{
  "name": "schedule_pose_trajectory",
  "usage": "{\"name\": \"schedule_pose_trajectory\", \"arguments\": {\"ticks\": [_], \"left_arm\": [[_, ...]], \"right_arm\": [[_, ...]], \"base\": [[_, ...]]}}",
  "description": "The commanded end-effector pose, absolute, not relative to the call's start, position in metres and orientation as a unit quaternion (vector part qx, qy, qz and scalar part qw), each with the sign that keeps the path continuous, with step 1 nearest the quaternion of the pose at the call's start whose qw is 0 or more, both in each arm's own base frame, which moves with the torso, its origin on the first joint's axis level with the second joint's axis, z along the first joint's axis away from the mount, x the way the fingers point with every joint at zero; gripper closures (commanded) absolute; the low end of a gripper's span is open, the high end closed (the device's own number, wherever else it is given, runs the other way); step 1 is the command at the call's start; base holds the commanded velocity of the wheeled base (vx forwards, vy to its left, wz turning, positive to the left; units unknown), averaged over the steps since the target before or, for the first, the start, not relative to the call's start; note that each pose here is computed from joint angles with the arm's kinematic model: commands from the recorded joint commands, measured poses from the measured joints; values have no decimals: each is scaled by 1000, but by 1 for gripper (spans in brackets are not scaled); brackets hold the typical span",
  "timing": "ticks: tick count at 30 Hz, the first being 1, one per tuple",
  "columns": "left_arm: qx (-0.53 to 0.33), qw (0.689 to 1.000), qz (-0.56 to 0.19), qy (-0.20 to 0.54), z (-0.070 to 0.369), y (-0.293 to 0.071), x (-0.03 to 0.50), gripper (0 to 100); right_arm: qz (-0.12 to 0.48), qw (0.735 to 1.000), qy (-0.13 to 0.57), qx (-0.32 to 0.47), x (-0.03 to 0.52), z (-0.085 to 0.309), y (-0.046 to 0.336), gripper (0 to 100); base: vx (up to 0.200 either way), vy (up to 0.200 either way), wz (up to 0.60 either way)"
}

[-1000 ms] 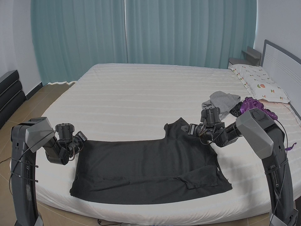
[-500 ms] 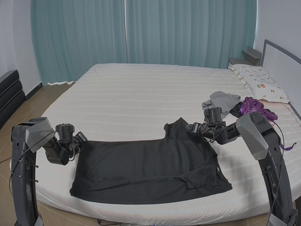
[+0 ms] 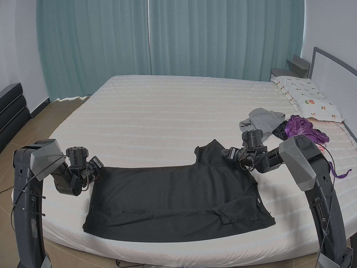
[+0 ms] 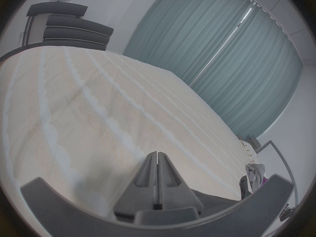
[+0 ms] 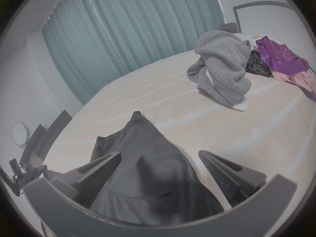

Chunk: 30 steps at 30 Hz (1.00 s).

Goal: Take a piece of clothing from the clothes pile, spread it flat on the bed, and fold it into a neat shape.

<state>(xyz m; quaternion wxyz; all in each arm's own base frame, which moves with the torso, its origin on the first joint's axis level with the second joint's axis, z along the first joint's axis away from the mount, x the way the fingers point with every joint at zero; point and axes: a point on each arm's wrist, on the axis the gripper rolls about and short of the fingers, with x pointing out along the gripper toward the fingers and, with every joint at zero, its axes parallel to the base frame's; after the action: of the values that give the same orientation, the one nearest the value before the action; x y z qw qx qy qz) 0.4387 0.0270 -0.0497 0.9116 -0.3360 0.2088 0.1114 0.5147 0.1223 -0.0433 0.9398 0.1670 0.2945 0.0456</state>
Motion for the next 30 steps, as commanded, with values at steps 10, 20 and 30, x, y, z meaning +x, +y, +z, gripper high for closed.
{"name": "schedule_pose_trajectory", "arguments": {"ticks": [10,20,30], "left_arm": [[-335,912,111,208,-49,27,439,100],[-334,912,111,209,-49,27,439,100],[-337,911,118,204,-37,27,432,100]], "right_arm": [[32,937,299,175,518,-58,118,100],[23,936,295,191,520,-55,112,100],[-7,933,282,225,513,-26,106,100]], "base": [[0,0,0],[0,0,0],[0,0,0]]}}
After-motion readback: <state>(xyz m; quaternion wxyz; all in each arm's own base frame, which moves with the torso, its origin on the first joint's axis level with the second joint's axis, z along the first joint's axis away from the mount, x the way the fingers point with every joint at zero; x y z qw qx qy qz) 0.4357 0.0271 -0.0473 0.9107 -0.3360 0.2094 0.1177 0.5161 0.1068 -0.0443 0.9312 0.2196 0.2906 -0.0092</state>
